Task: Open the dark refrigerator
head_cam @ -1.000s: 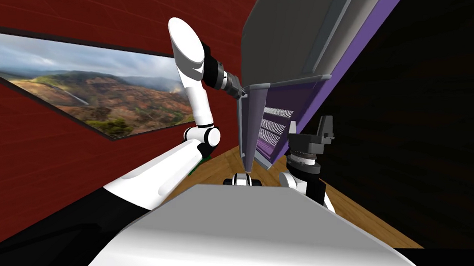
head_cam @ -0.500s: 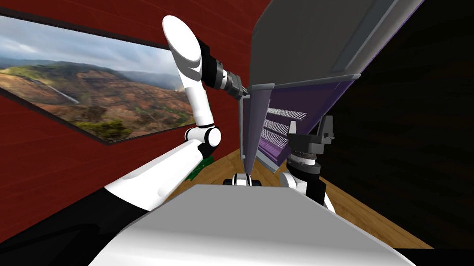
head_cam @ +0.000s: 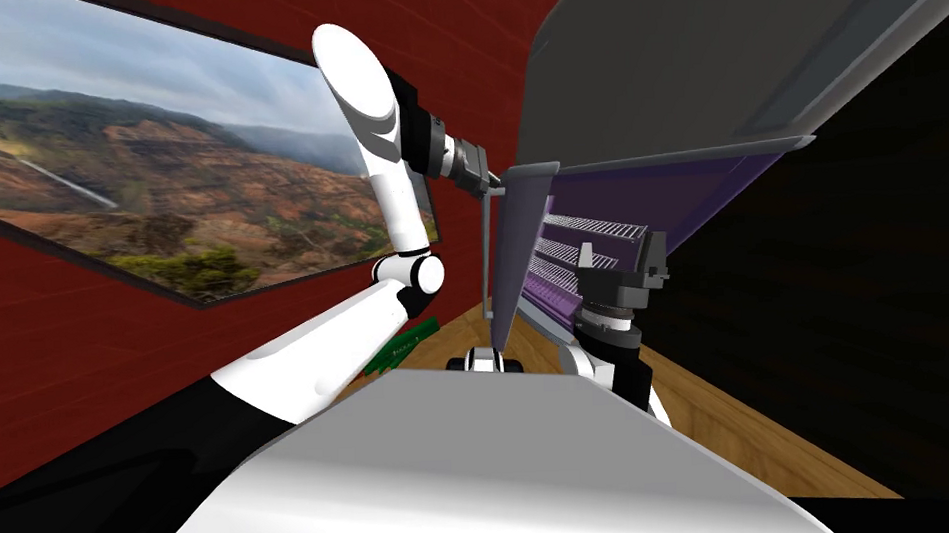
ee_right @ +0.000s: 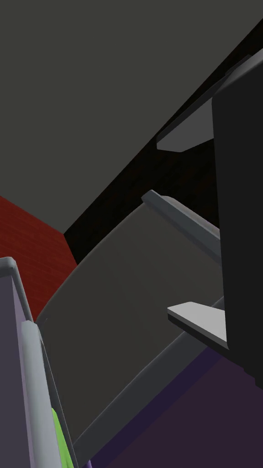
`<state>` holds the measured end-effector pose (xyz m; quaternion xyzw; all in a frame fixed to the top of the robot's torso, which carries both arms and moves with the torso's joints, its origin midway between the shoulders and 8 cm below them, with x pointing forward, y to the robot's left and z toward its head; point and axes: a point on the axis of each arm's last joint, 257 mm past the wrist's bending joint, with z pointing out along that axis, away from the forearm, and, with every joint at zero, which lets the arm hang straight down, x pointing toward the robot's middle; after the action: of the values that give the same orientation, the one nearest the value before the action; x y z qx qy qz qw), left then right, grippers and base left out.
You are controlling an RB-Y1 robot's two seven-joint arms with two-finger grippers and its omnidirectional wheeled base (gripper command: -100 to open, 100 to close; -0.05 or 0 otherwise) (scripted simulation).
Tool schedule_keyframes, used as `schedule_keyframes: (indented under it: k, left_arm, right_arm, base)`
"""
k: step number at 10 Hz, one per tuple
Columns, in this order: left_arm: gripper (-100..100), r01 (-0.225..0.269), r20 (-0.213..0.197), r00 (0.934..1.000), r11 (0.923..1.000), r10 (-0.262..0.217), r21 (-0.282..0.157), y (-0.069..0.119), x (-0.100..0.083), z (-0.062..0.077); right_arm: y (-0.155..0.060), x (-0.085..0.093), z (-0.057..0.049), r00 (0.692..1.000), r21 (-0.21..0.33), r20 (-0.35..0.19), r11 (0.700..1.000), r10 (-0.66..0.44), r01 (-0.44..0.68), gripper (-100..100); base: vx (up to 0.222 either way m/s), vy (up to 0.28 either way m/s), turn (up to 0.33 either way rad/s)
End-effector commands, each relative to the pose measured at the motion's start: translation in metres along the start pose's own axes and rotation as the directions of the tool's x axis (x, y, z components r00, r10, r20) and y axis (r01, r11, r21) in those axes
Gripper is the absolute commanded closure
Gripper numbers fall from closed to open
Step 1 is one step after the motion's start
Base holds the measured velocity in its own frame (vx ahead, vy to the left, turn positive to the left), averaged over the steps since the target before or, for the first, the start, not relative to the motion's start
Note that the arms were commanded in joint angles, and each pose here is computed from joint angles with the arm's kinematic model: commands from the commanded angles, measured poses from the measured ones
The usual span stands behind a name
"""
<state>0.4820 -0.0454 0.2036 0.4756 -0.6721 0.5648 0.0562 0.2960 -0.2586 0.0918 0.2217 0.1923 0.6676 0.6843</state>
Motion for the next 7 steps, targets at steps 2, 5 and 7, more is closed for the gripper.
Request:
schedule_keyframes:
  k: [2, 5, 7]
  left_arm:
    - [-100, -0.003, 0.029, 0.9996, 0.999, 0.001, 0.046, -0.016, -0.015, -0.014]
    - [-100, -0.041, 0.003, 0.9991, 0.9991, 0.041, 0.0, 0.001, -0.01, 0.001]
    - [-100, -0.043, -0.004, 0.9991, 0.9991, 0.043, -0.004, 0.003, -0.005, 0.004]
  right_arm:
    - [0.0, 0.0, 0.0, 1.0, 0.0, 0.0, 1.0, 0.0, 0.0, 0]
    - [0.0, 0.0, 0.0, 1.0, 0.0, 0.0, 1.0, 0.0, 0.0, 0]
    - [0.0, 0.0, 0.0, 1.0, 0.0, 0.0, 1.0, 0.0, 0.0, 0]
  base:
    - [0.004, 0.037, 0.004]
    - [0.063, 0.112, -0.062]
    - [0.028, 0.043, 0.004]
